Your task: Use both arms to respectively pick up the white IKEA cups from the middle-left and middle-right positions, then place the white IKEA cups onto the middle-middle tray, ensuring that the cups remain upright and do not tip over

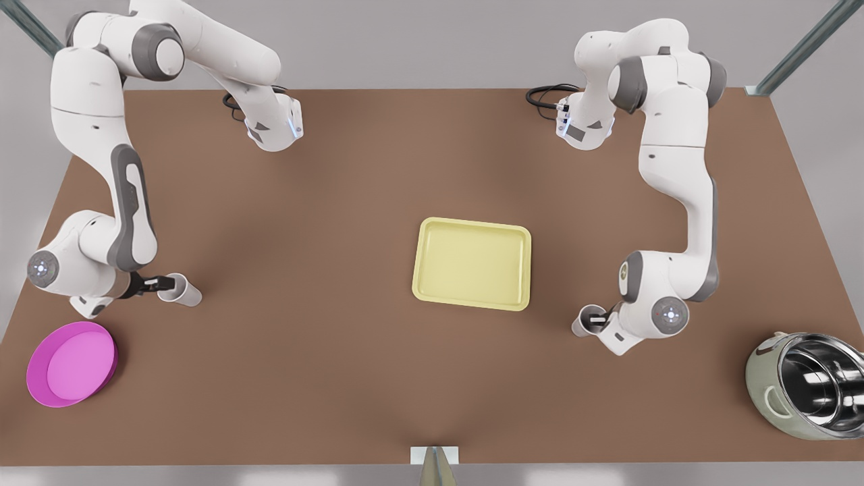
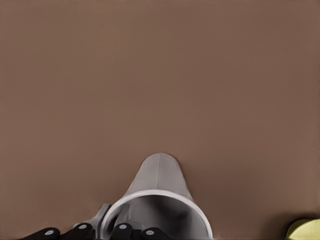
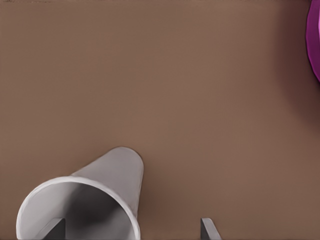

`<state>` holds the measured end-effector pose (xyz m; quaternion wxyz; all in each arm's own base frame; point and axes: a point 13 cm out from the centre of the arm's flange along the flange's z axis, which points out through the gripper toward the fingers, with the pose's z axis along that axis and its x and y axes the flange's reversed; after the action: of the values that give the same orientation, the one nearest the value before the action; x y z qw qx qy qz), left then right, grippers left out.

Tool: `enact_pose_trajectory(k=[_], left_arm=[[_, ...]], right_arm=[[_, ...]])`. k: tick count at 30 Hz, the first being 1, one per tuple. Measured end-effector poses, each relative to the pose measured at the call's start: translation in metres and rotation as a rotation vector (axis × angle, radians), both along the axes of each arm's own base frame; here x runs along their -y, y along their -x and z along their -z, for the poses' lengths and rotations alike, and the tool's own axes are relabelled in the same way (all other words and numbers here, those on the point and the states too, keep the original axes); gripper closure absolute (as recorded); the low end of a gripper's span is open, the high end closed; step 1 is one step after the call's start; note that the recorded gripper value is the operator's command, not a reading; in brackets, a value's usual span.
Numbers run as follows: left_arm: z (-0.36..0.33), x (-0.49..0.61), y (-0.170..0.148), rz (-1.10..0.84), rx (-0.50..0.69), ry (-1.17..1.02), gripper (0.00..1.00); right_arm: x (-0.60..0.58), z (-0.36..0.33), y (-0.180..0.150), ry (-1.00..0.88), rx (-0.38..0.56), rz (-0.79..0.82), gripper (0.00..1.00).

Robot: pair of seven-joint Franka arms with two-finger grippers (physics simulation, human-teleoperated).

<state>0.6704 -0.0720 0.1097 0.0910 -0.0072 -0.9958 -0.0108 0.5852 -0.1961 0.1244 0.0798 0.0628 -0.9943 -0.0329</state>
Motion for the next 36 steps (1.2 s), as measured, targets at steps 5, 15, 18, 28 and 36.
enact_pose_trajectory(k=[5,15,18,28,36], left_arm=[[-0.037,0.023,-0.003,0.017,0.030,0.017,0.79],[-0.070,0.259,0.085,0.143,-0.086,0.118,0.79],[-0.058,0.268,0.114,0.097,-0.103,0.112,0.79],[-0.017,0.268,0.118,-0.080,-0.050,0.122,0.00],[-0.026,0.268,0.102,-0.147,-0.005,0.147,0.00]], right_arm=[[0.000,0.020,0.001,-0.017,-0.004,-0.024,0.00],[0.001,0.024,-0.006,-0.024,0.015,-0.086,0.61],[-0.001,0.023,-0.009,-0.022,0.019,-0.112,0.71],[-0.085,-0.011,-0.038,-0.128,0.045,-0.220,0.75],[-0.449,-0.045,-0.005,-0.232,0.003,-0.560,0.75]])
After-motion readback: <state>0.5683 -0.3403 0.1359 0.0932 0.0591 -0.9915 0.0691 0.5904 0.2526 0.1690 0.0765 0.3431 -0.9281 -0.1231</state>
